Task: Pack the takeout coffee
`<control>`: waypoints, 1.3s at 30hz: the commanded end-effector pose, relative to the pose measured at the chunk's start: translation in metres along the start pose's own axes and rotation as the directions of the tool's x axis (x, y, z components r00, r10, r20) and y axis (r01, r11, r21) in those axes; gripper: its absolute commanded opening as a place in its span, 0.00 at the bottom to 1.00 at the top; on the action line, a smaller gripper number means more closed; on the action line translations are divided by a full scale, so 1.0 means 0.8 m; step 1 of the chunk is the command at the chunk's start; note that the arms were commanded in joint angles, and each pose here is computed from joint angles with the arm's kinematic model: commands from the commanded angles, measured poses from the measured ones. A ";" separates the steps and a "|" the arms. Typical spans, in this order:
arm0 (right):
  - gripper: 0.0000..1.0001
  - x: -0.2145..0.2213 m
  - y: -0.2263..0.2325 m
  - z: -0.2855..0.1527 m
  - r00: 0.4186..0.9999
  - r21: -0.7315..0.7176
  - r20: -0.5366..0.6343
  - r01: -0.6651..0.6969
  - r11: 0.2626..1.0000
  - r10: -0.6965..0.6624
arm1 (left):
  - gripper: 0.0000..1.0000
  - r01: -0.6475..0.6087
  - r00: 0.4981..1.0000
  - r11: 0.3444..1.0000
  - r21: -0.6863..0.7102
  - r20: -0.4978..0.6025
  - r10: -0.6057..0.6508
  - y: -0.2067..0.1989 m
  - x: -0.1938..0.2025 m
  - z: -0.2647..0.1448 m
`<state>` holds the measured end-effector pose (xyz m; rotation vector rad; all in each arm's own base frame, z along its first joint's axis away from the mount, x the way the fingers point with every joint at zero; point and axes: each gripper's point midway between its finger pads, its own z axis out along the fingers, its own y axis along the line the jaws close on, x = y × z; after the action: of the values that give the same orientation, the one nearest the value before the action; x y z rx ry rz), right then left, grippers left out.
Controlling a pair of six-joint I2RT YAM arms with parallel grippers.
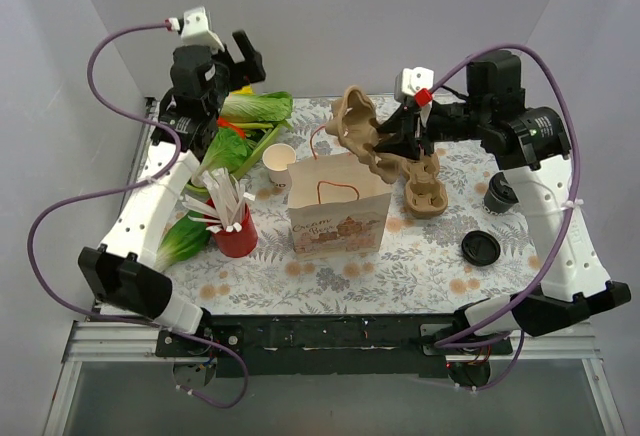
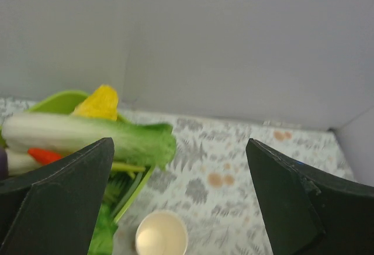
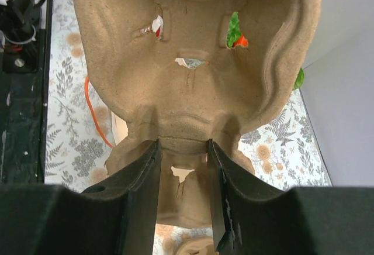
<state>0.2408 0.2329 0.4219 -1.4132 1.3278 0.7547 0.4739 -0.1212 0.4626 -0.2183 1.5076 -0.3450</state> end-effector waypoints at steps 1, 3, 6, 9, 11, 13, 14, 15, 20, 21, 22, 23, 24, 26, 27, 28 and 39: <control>0.09 0.008 0.010 0.002 0.995 -0.048 -0.056 0.075 0.996 -0.078 | 0.98 -0.100 0.989 0.993 0.057 -0.099 0.105 0.026 0.022 -0.075; 0.08 0.010 0.012 0.005 0.993 -0.057 -0.065 0.090 0.994 -0.094 | 0.98 -0.120 0.987 0.991 0.059 -0.102 0.126 0.035 0.029 -0.087; 0.08 0.018 0.013 0.014 0.989 -0.079 -0.077 0.123 0.989 -0.129 | 0.98 -0.121 0.980 0.991 0.062 -0.149 0.130 0.044 0.049 -0.087; 0.06 0.022 0.004 0.029 0.983 -0.087 -0.083 0.157 0.984 -0.164 | 0.98 -0.101 0.984 0.994 0.044 -0.141 0.107 0.048 0.044 -0.085; 0.05 0.016 0.000 0.033 0.979 -0.083 -0.073 0.186 0.979 -0.192 | 0.98 -0.116 0.986 0.993 0.003 -0.118 0.116 0.058 0.039 -0.082; 0.05 0.012 0.001 0.042 0.973 -0.103 -0.067 0.212 0.972 -0.219 | 0.98 -0.135 0.986 0.990 -0.033 -0.106 0.131 0.069 0.037 -0.078; 0.05 0.010 0.002 0.045 0.968 -0.110 -0.064 0.233 0.966 -0.241 | 0.98 -0.138 0.986 0.988 -0.066 -0.100 0.131 0.076 0.035 -0.077; 0.05 0.009 0.002 0.048 0.965 -0.111 -0.064 0.247 0.963 -0.255 | 0.98 -0.140 0.986 0.987 -0.080 -0.098 0.132 0.080 0.035 -0.077; 0.04 0.006 0.001 0.068 0.963 -0.123 -0.055 0.257 0.959 -0.265 | 0.98 -0.138 0.987 0.988 -0.075 -0.087 0.132 0.080 0.032 -0.080; 0.04 0.008 0.001 0.076 0.966 -0.136 -0.055 0.245 0.960 -0.254 | 0.98 -0.137 0.987 0.989 -0.063 -0.089 0.131 0.077 0.032 -0.082; 0.03 0.003 0.002 0.076 0.965 -0.139 -0.050 0.249 0.958 -0.258 | 0.98 -0.133 0.988 0.989 -0.057 -0.090 0.128 0.076 0.032 -0.083; 0.03 0.004 0.005 0.078 0.966 -0.150 -0.051 0.245 0.958 -0.255 | 0.98 -0.130 0.988 0.990 -0.054 -0.097 0.124 0.076 0.034 -0.084; 0.03 0.003 0.009 0.082 0.965 -0.165 -0.047 0.249 0.954 -0.260 | 0.98 -0.124 0.988 0.991 -0.051 -0.099 0.118 0.074 0.035 -0.086; 0.02 0.007 0.020 0.086 0.966 -0.192 -0.057 0.238 0.952 -0.252 | 0.98 -0.115 0.988 0.992 -0.045 -0.105 0.109 0.073 0.037 -0.087; 0.02 0.008 0.028 0.089 0.965 -0.210 -0.055 0.241 0.947 -0.258 | 0.98 -0.111 0.989 0.993 -0.039 -0.105 0.106 0.072 0.037 -0.087; 0.02 0.014 0.035 0.091 0.967 -0.229 -0.065 0.227 0.947 -0.248 | 0.98 -0.109 0.989 0.993 -0.036 -0.105 0.105 0.071 0.037 -0.087; 0.01 0.051 0.037 0.097 0.956 -0.253 -0.163 0.200 0.947 -0.245 | 0.98 -0.100 0.989 0.995 -0.026 -0.116 0.096 0.070 0.043 -0.091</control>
<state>0.2329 0.3011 0.3637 -1.8051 1.1934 0.6745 0.4211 -0.0791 0.3963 -0.1548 1.6607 -0.2439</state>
